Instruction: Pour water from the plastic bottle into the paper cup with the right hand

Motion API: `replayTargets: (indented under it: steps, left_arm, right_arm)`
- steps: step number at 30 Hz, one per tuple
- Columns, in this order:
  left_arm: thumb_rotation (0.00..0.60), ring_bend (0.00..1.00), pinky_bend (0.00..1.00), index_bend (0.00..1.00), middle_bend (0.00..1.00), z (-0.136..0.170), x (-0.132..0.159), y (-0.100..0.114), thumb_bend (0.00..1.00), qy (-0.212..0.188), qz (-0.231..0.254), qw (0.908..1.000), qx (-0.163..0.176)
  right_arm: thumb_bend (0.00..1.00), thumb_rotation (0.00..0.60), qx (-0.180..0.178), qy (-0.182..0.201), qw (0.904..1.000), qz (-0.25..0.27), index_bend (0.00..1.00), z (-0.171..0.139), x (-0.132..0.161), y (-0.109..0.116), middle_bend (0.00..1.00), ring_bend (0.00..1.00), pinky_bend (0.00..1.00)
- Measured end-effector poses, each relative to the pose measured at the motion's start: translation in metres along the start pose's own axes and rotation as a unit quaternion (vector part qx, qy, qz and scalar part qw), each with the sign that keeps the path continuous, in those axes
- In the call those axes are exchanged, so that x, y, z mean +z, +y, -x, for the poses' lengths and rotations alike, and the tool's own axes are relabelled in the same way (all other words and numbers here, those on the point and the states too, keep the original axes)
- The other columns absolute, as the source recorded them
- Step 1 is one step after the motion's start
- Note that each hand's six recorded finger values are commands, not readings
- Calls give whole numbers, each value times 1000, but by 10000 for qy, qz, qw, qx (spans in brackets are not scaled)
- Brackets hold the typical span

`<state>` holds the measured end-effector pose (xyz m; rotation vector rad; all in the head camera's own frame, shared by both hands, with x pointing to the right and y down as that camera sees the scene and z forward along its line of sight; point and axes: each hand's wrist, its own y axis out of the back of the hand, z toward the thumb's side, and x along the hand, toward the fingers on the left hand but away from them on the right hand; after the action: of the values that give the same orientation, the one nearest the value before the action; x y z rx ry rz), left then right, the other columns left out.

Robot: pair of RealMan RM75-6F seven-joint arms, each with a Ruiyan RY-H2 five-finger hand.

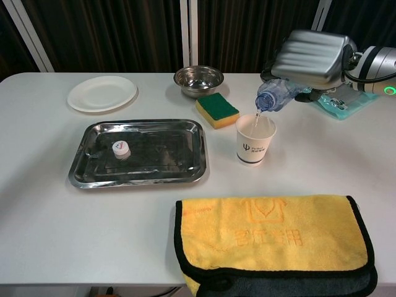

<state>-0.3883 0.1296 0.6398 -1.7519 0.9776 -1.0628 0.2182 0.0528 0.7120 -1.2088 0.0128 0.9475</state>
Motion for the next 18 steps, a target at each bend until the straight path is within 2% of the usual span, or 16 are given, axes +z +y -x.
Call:
replayTargets:
  steps: [6, 12, 15, 18]
  left_arm:
    - [600, 111, 151, 182, 155, 0, -1, 1, 91, 13, -12, 10000, -3]
    - [600, 111, 151, 182, 155, 0, 0, 2, 91, 8, -25, 10000, 0]
    - [600, 111, 151, 182, 155, 0, 0, 1, 91, 13, -29, 10000, -8]
    - [600, 111, 151, 182, 155, 0, 0, 0, 91, 13, -37, 10000, -33]
  right_arm:
    - [677, 600, 45, -169, 9982, 580, 741, -3, 0, -6, 569, 421, 422]
    - [677, 600, -41, -418, 9883, 1465, 741, -7, -6, -7, 569, 421, 422]
    - [677, 600, -134, -589, 9772, 2037, 741, -11, -11, -7, 569, 421, 422]
    - [677, 600, -243, -799, 9591, 2706, 741, -16, -19, -8, 569, 421, 423]
